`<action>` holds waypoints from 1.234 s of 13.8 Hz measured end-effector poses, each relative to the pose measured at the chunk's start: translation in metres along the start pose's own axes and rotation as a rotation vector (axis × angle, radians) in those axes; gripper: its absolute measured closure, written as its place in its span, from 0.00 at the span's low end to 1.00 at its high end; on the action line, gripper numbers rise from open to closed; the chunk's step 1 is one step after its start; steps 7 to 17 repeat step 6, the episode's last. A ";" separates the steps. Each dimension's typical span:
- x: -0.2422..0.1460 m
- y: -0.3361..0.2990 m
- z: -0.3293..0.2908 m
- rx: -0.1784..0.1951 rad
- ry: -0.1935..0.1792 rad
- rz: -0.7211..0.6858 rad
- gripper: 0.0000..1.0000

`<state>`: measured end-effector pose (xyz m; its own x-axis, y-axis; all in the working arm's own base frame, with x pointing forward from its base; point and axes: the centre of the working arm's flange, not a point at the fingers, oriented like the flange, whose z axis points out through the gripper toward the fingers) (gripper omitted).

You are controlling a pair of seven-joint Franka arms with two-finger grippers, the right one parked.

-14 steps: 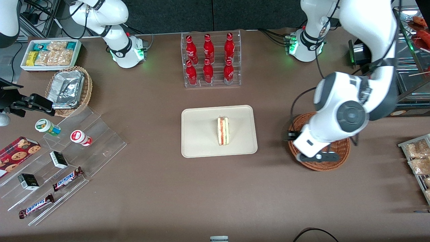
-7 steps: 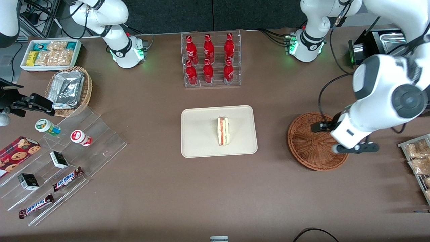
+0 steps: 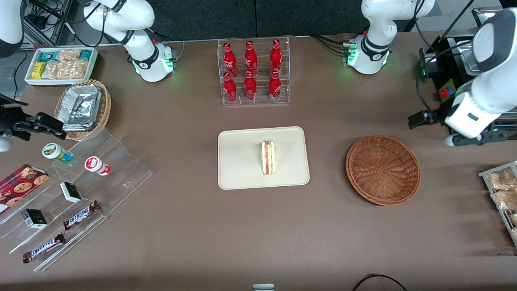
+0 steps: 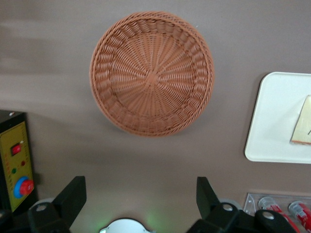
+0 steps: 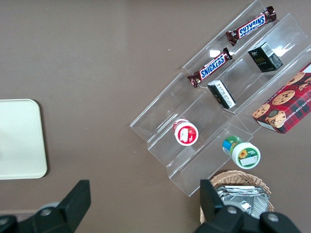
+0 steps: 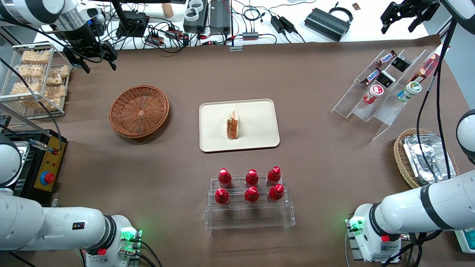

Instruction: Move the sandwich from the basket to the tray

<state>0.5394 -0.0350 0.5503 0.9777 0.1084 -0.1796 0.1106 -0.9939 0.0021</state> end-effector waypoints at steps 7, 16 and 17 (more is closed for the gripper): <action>-0.034 -0.012 -0.028 0.011 -0.017 -0.018 0.00; -0.034 -0.012 -0.028 0.011 -0.017 -0.018 0.00; -0.034 -0.012 -0.028 0.011 -0.017 -0.018 0.00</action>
